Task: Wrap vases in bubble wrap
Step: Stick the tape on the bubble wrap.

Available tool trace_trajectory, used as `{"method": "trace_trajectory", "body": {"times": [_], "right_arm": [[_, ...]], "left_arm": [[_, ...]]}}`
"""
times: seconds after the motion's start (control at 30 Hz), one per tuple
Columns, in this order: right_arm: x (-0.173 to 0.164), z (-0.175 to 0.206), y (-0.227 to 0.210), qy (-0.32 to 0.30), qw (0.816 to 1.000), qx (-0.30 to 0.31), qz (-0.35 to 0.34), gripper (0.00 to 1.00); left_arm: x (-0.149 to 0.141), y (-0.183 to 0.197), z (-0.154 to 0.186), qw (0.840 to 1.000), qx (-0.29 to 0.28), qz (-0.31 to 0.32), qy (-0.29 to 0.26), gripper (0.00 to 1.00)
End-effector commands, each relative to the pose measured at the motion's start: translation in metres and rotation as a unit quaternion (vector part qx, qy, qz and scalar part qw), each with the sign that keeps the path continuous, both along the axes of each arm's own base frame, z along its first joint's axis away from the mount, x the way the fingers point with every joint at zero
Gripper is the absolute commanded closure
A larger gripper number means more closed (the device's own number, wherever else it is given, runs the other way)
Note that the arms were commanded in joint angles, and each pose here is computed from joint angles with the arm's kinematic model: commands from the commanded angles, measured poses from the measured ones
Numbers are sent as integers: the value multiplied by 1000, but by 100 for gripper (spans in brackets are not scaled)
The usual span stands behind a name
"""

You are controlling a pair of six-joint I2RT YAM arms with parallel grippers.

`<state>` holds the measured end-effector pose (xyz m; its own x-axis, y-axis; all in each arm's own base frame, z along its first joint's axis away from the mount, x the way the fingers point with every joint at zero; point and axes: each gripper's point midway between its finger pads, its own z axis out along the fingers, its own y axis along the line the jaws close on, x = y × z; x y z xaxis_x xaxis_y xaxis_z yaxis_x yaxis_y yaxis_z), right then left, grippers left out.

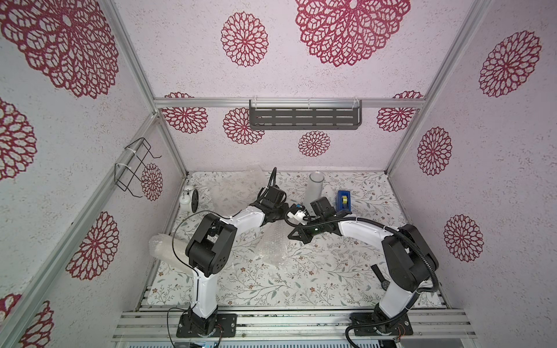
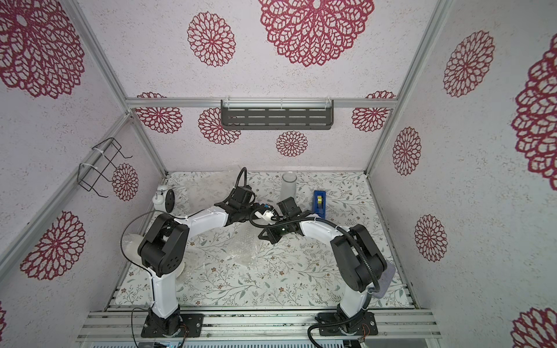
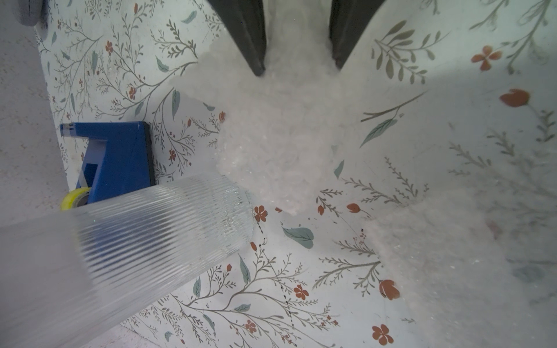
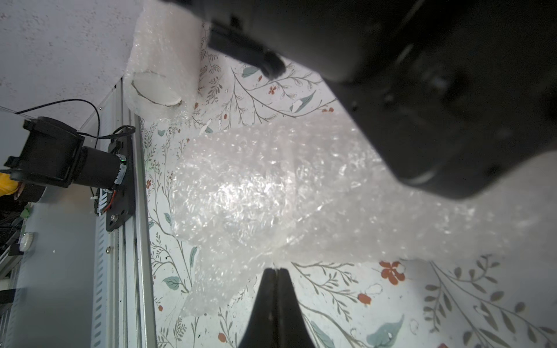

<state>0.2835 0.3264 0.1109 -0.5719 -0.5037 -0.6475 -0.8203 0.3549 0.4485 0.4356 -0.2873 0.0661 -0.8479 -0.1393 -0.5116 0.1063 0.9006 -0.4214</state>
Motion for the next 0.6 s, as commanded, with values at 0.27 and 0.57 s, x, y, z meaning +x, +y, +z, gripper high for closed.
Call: {"method": "trace_trajectory", "body": {"times": [0.27,0.57], "right_arm": [[13,-4,4,-2,1000,-5,-25,100],[26,-10,7,-6,998,-4,-59,96]], "left_arm": [[-67,5,-72,988,58,-42,134,64],[-66,6,-73,988,58,-40,134,65]]}}
